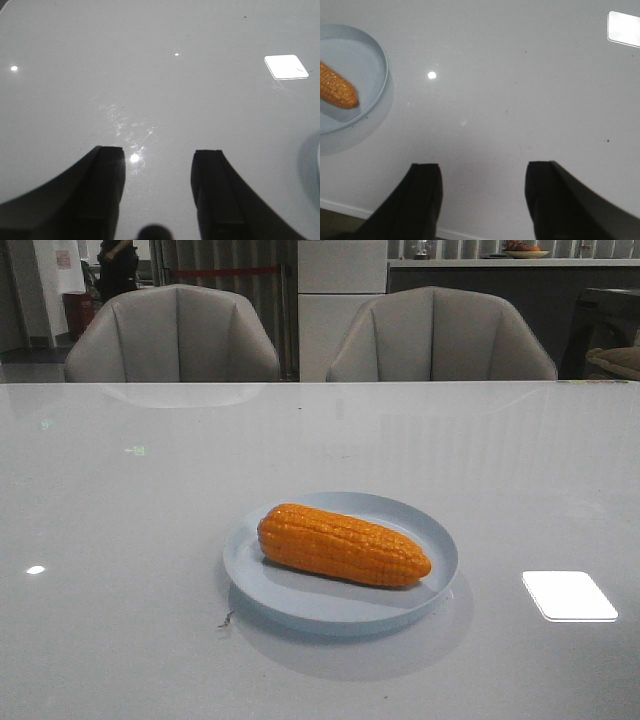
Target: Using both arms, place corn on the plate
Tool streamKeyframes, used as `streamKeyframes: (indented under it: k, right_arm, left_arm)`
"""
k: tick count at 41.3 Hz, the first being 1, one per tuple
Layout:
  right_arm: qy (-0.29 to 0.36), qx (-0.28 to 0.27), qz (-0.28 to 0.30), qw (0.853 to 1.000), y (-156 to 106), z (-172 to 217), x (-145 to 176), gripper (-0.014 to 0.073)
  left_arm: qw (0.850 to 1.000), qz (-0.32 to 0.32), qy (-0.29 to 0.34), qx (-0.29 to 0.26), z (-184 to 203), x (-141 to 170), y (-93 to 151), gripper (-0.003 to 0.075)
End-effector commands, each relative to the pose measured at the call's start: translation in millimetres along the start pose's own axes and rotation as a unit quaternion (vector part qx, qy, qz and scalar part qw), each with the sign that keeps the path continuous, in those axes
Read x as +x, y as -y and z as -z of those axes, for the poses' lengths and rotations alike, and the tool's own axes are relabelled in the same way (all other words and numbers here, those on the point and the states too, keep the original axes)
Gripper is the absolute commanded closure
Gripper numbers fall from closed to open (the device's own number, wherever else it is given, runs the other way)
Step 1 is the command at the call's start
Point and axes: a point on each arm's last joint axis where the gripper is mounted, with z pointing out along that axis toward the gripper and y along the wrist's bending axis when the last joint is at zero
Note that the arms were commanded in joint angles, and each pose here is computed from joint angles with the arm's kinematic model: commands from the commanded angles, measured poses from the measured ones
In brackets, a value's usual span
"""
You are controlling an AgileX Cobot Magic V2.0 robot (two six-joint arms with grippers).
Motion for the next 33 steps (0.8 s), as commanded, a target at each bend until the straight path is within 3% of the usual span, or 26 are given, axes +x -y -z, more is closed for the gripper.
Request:
streamKeyframes:
  k: [1, 33]
  right_arm:
    - [0.054, 0.014, 0.000, 0.998, -1.7, 8.5, 0.9, 0.0118]
    - [0.059, 0.014, 0.002, 0.998, -3.7, 12.2, 4.8, 0.0118]
  left_arm:
    - [0.998, 0.011, 0.063, -0.007, 5.7, -18.2, -1.7, 0.0337]
    - [0.998, 0.011, 0.059, -0.006, 5.6, -17.5, -1.5, 0.0337]
